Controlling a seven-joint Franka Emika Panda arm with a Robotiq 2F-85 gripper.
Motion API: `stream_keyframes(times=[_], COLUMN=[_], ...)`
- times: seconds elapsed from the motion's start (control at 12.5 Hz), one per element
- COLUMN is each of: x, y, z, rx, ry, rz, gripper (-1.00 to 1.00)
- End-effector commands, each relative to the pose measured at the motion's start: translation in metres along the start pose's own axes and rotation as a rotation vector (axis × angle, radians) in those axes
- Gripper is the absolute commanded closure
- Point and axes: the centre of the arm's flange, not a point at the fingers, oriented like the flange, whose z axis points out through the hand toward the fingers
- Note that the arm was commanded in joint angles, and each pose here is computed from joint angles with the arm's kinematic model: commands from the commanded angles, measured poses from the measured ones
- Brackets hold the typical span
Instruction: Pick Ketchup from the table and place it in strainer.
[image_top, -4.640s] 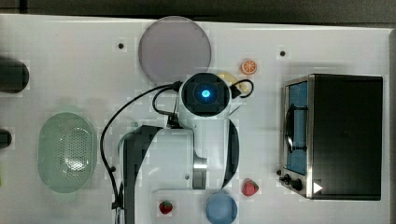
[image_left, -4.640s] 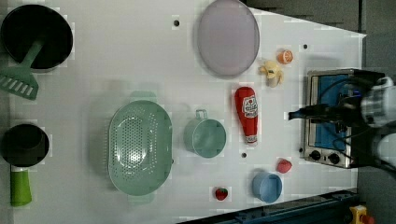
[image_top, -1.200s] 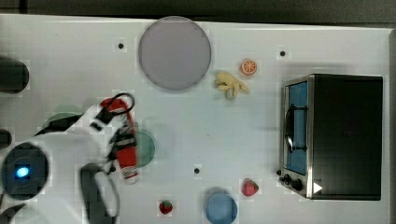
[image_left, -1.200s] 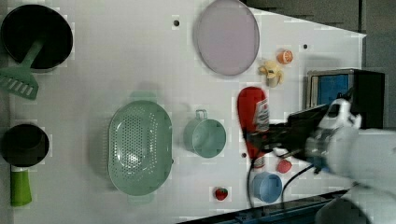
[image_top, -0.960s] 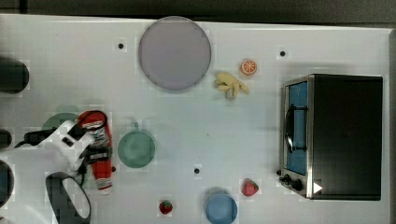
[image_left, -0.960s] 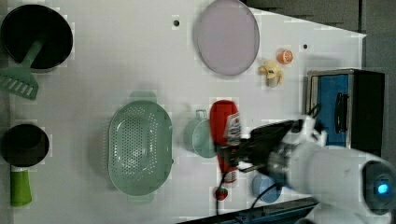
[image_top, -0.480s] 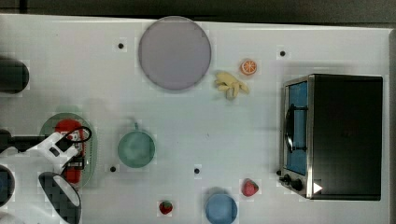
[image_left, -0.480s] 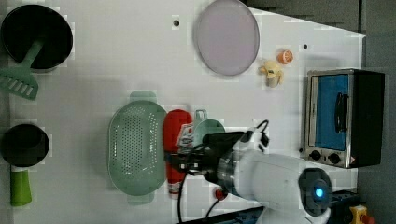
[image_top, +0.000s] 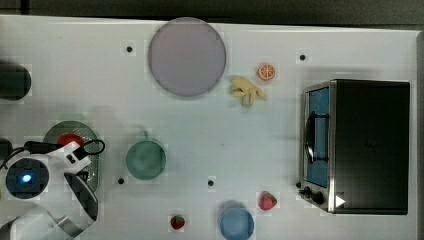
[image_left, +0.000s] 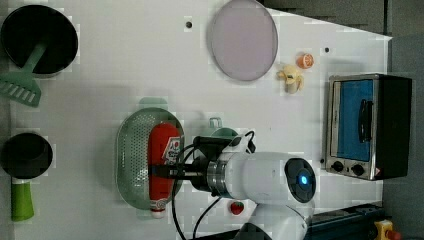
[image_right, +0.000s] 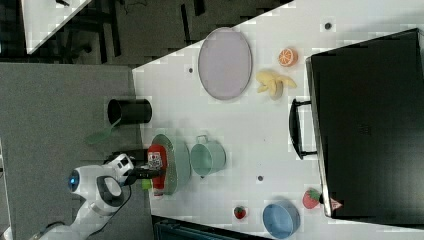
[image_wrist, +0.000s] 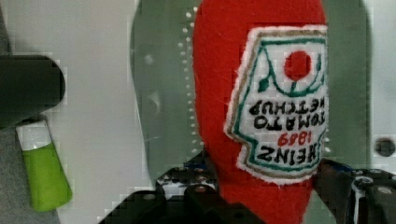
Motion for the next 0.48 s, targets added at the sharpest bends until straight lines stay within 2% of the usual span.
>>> stream_keyframes(times=[0.08,0.16,0.24,0.48], x=[0.016,0.016,0.017,0.03], y=[0.004,0.002,0.001,-0.003], z=[0.002,0.004,0.0,-0.043], rx=[0.025,0.034,0.037,0.017], ry=[0.045,0.054,0.066,0.134], rz=[0.022,0.007,0.004,0.057], gripper=[-0.68,-0.9,-1.0,-1.0])
